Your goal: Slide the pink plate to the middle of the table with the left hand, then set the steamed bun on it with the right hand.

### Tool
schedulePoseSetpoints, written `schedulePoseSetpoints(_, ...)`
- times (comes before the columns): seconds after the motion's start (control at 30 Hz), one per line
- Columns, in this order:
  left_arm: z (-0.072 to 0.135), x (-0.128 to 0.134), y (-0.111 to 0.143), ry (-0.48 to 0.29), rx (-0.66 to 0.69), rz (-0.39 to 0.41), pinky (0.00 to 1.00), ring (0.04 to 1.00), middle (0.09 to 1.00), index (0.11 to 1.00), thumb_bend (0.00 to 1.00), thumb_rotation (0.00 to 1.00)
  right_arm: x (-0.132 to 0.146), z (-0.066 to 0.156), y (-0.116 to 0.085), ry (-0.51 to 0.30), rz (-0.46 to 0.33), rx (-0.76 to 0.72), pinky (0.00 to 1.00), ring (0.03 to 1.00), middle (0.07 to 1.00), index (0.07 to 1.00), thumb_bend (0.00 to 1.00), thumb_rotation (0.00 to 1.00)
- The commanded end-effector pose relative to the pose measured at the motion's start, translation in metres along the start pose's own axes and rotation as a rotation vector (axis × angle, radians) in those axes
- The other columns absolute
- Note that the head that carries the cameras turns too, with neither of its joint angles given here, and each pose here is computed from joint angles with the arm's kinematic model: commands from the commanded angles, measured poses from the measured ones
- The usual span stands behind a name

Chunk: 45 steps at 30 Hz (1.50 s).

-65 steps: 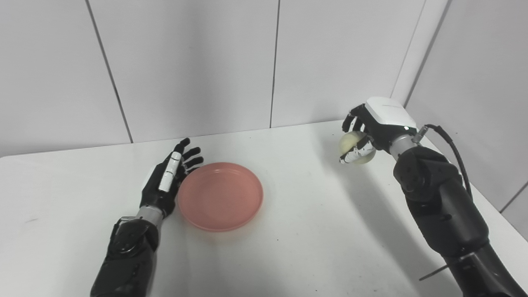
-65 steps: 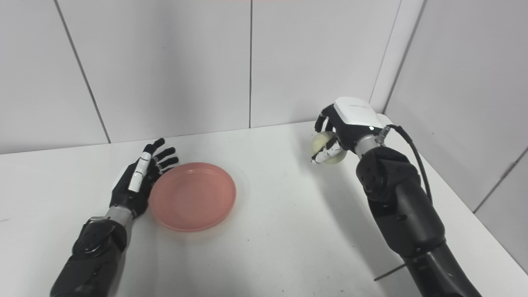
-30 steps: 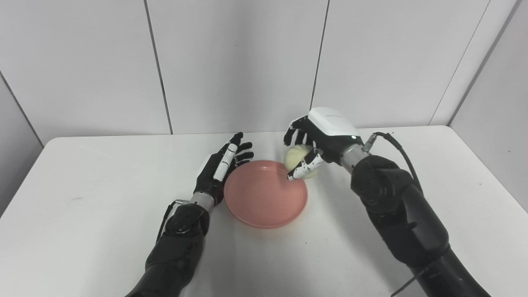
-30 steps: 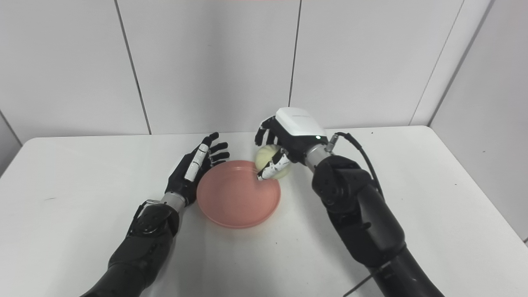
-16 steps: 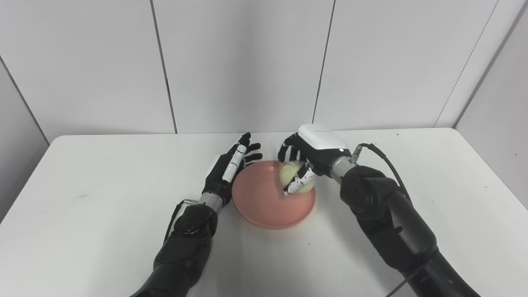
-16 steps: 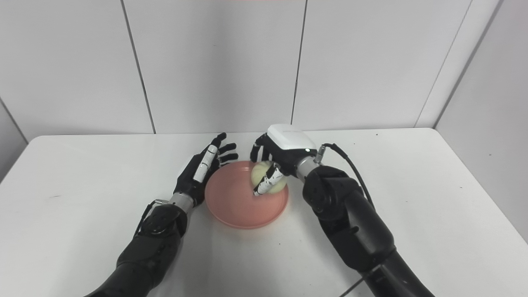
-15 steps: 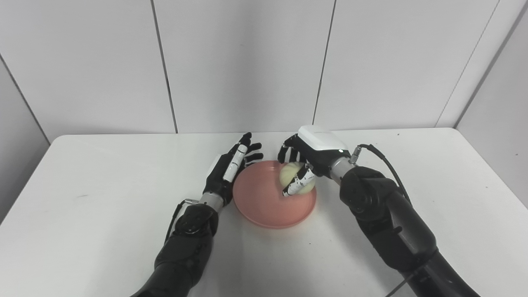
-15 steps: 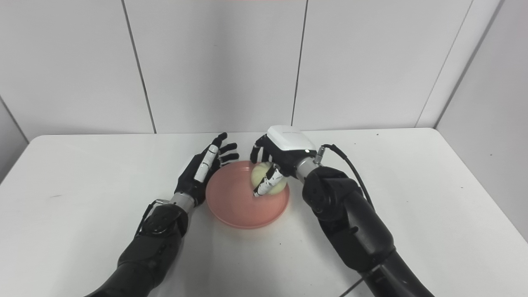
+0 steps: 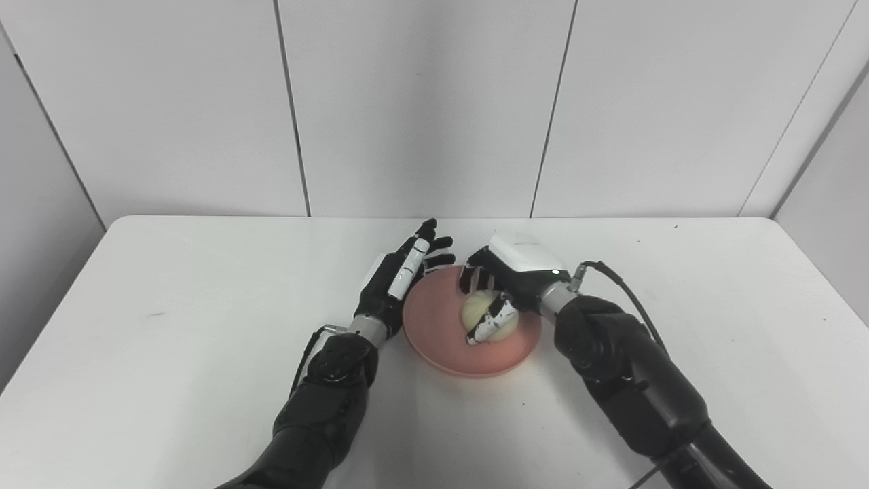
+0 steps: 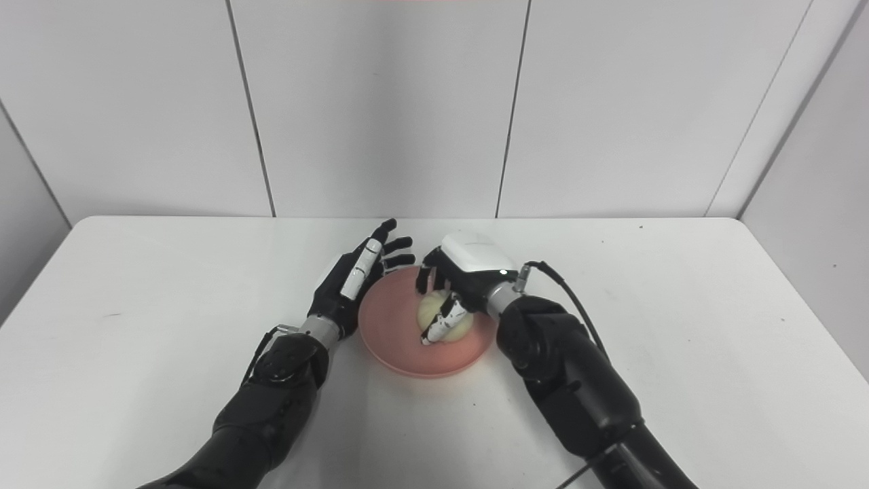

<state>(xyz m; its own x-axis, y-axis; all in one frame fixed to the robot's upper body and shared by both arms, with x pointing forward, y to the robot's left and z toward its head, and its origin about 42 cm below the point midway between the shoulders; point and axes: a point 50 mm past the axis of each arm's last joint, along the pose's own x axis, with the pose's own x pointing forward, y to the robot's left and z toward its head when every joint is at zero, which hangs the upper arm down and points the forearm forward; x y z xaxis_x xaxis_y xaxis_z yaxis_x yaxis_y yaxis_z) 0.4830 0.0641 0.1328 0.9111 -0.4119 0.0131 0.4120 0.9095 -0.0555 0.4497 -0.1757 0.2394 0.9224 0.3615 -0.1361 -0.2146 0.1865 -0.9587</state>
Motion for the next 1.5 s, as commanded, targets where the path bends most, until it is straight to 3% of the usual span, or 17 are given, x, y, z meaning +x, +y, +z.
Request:
schedulePoseSetpoints(0.0,-0.036,-0.016,-0.005,0.148,-0.024,0.009,0.74,0.784,0.848,0.916,0.75,0.87,0.007,0.015,-0.025,-0.066,-0.085,-0.044,0.25,0.336,0.445,0.514,0.53,0.00)
schedulePoseSetpoints(0.13,-0.035,-0.016,-0.004,0.154,-0.015,0.000,0.74,0.787,0.855,0.920,0.75,0.87,0.007,0.014,-0.021,-0.059,-0.069,-0.087,0.30,0.395,0.446,0.523,0.53,0.01)
schedulePoseSetpoints(0.23,-0.035,-0.016,-0.003,0.155,-0.016,-0.002,0.75,0.787,0.873,0.921,0.74,0.87,0.005,0.013,-0.021,-0.056,-0.063,-0.113,0.33,0.442,0.555,0.497,0.52,0.14)
schedulePoseSetpoints(0.3,-0.034,-0.016,-0.003,0.154,-0.015,-0.003,0.73,0.779,0.865,0.916,0.73,0.87,0.002,0.013,-0.022,-0.041,-0.064,-0.121,0.42,0.540,0.638,0.601,0.84,0.30)
schedulePoseSetpoints(0.37,-0.033,-0.017,-0.002,0.154,-0.018,-0.003,0.72,0.787,0.862,0.913,0.72,0.87,-0.001,0.014,-0.024,-0.028,-0.063,-0.128,0.57,0.666,0.724,0.659,0.93,0.36)
schedulePoseSetpoints(0.63,-0.034,-0.019,0.001,0.145,0.005,0.004,0.70,0.768,0.833,0.908,0.72,0.89,-0.015,0.013,-0.038,-0.006,-0.051,-0.153,0.80,0.829,0.824,0.740,0.99,0.40)
schedulePoseSetpoints(0.9,-0.034,-0.021,0.006,0.124,-0.012,0.020,0.74,0.797,0.836,0.906,0.72,0.87,-0.034,0.006,-0.056,0.026,-0.087,-0.122,0.83,0.853,0.839,0.786,1.00,0.45)
schedulePoseSetpoints(1.0,-0.033,-0.023,0.008,0.108,-0.021,0.036,0.74,0.796,0.833,0.899,0.73,0.85,-0.044,0.000,-0.058,0.013,-0.160,-0.077,0.78,0.827,0.822,0.777,1.00,0.47)
schedulePoseSetpoints(1.1,-0.032,-0.025,0.009,0.088,-0.016,0.052,0.75,0.800,0.835,0.891,0.73,0.85,-0.050,-0.008,-0.054,-0.005,-0.254,-0.005,0.67,0.773,0.792,0.767,0.91,0.49)
schedulePoseSetpoints(1.13,-0.032,-0.026,0.009,0.078,-0.013,0.066,0.77,0.823,0.855,0.898,0.72,0.85,-0.052,-0.013,-0.049,-0.020,-0.315,0.067,0.64,0.762,0.806,0.793,0.83,0.59)
schedulePoseSetpoints(1.2,-0.032,-0.027,0.010,0.061,-0.014,0.095,0.79,0.839,0.874,0.899,0.71,0.83,-0.053,-0.023,-0.039,-0.038,-0.418,0.188,0.57,0.706,0.781,0.771,0.79,0.62)
schedulePoseSetpoints(1.33,-0.031,-0.032,0.011,0.017,-0.017,0.167,0.87,0.880,0.909,0.911,0.69,0.80,-0.052,-0.046,-0.013,-0.067,-0.623,0.444,0.61,0.721,0.783,0.786,0.73,0.71)
schedulePoseSetpoints(1.47,-0.031,-0.037,0.013,-0.032,0.004,0.226,0.96,0.923,0.948,0.921,0.64,0.81,-0.049,-0.065,0.010,-0.072,-0.729,0.654,0.69,0.777,0.818,0.835,0.70,0.86)
